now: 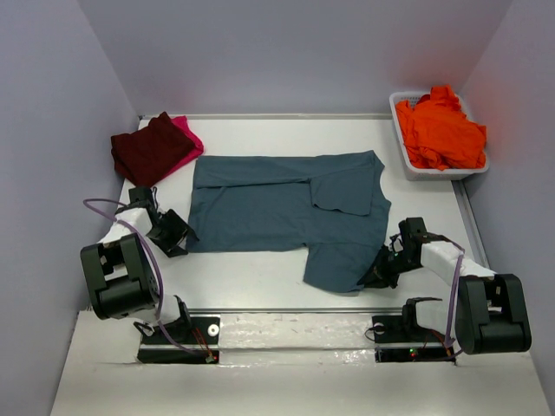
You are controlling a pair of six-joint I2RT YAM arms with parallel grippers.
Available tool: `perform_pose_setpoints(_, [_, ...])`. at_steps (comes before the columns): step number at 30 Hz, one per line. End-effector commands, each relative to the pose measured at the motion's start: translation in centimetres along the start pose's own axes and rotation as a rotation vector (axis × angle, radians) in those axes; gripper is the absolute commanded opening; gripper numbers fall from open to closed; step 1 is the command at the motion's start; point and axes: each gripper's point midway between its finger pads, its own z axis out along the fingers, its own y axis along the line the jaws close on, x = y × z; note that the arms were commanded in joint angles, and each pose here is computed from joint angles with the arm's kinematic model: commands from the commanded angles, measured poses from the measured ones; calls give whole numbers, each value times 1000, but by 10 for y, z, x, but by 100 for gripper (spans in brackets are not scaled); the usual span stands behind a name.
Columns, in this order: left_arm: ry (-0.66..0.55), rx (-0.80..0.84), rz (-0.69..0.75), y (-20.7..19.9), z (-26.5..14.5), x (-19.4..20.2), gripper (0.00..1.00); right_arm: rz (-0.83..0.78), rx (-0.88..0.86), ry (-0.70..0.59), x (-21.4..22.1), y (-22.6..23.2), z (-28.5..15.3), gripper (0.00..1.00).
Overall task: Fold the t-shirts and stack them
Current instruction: Fold the tshirt
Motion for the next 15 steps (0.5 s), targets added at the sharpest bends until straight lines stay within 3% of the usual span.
perform_pose_setpoints(1, [45, 22, -16, 2, 6, 11, 56, -29, -1, -13, -5, 6, -3, 17])
perform_pose_setpoints(7, [81, 40, -38, 5, 11, 20, 31, -27, 2, -9, -4, 5, -3, 17])
perform_pose_setpoints(15, [47, 28, -27, 4, 5, 14, 21, -33, 0, -12, -4, 7, -5, 17])
